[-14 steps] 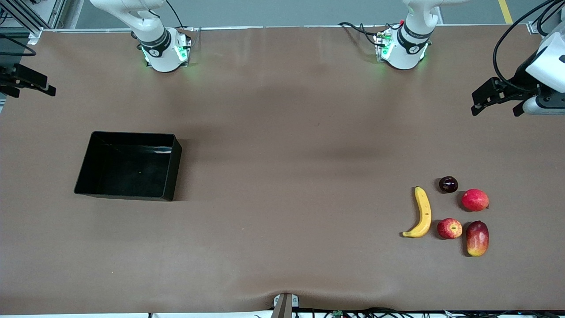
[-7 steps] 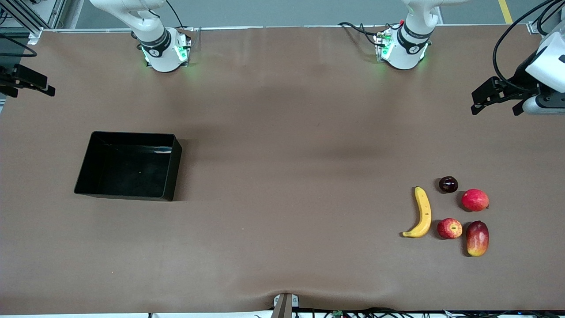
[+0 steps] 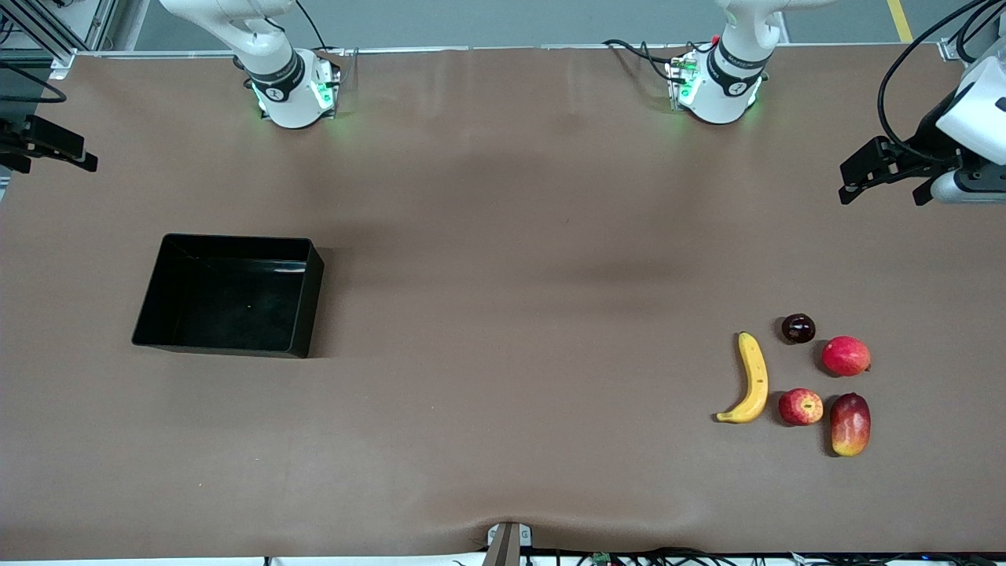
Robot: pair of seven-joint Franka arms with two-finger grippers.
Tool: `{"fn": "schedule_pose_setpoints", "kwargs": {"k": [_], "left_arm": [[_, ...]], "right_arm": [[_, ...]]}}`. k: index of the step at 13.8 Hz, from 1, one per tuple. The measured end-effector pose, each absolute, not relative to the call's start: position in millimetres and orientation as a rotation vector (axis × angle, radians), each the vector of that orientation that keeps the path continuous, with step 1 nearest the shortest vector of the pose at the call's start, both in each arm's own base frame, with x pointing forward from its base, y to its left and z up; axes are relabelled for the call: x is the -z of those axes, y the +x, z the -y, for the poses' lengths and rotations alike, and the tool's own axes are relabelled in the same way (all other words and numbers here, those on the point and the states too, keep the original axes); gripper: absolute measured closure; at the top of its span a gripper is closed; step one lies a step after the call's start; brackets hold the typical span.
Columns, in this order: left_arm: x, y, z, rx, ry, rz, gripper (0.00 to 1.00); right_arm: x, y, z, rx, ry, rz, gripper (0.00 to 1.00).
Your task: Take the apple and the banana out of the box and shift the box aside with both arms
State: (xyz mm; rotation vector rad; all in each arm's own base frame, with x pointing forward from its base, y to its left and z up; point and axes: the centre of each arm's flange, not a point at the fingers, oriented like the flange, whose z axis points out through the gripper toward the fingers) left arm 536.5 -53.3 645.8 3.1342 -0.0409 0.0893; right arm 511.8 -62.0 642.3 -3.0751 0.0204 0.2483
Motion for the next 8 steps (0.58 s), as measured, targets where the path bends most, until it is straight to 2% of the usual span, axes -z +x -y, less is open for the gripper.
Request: {"fn": "schedule_pose_setpoints", "kwargs": {"k": [8], "left_arm": [[-646.0,536.6,52.8,-0.09,3.136,0.04,0.0]], "right_arm": [[-640.8,511.6,63.2,-0.255,-3.076,-0.028,0.0]]}}
